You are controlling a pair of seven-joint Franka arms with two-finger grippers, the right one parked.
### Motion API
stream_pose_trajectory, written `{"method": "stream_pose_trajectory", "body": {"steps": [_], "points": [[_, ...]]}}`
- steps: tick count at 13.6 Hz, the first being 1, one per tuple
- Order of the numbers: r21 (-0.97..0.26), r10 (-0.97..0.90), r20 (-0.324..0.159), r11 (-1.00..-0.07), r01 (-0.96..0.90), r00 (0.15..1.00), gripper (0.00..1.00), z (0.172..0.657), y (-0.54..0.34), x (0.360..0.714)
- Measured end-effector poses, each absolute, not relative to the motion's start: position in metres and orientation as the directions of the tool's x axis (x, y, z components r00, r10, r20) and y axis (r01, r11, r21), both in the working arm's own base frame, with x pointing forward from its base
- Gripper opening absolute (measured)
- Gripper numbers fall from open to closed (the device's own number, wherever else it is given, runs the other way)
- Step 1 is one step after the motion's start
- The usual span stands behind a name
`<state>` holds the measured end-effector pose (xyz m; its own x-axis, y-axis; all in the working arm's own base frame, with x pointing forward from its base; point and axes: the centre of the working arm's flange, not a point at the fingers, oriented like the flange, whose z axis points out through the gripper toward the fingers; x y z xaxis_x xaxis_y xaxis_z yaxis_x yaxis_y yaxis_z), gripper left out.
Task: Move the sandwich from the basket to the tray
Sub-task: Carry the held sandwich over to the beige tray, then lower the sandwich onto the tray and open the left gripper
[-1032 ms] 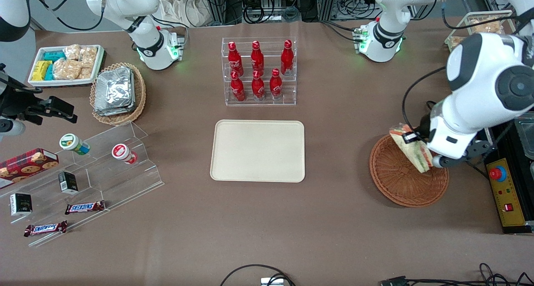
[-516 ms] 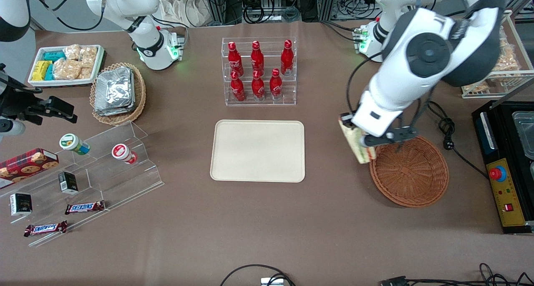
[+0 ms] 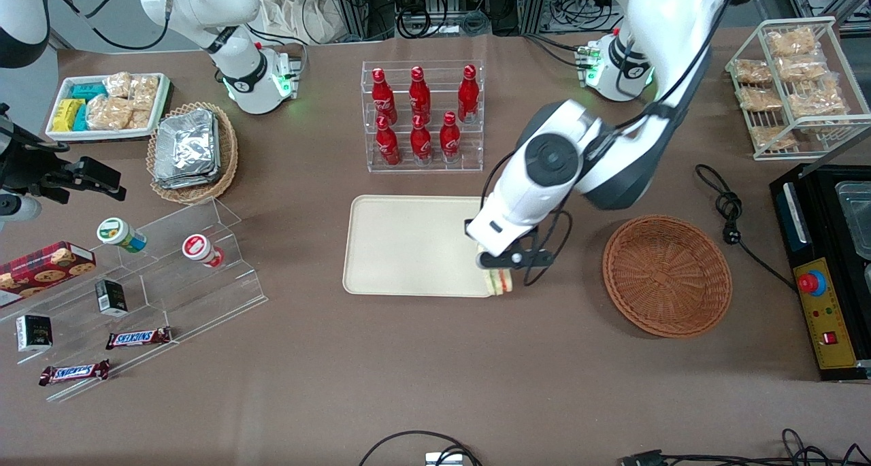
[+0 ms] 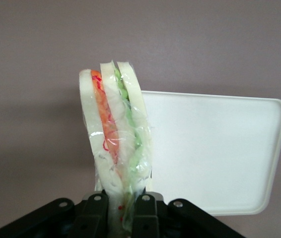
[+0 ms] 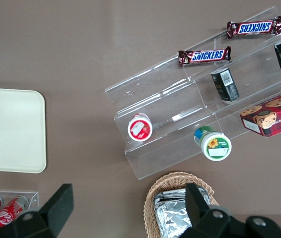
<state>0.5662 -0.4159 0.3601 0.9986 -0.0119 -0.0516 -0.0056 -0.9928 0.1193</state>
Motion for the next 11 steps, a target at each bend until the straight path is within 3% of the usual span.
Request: {"method": "stream_pose_trajectory", "body": {"steps": [5, 7, 10, 11], "points": [[0.034, -0.116, -0.097, -0.993, -0.113, 0.989, 0.18, 0.26, -0.46, 0.534], [0.027, -0.125, -0.111, -0.992, -0.123, 0.986, 0.18, 0.246, -0.465, 0.528], [0.04, -0.126, -0.094, -0.992, -0.123, 0.988, 0.18, 0.247, -0.467, 0.53], [0.042, -0.125, -0.091, -0.992, -0.122, 0.988, 0.25, 0.247, -0.467, 0.53]]}}
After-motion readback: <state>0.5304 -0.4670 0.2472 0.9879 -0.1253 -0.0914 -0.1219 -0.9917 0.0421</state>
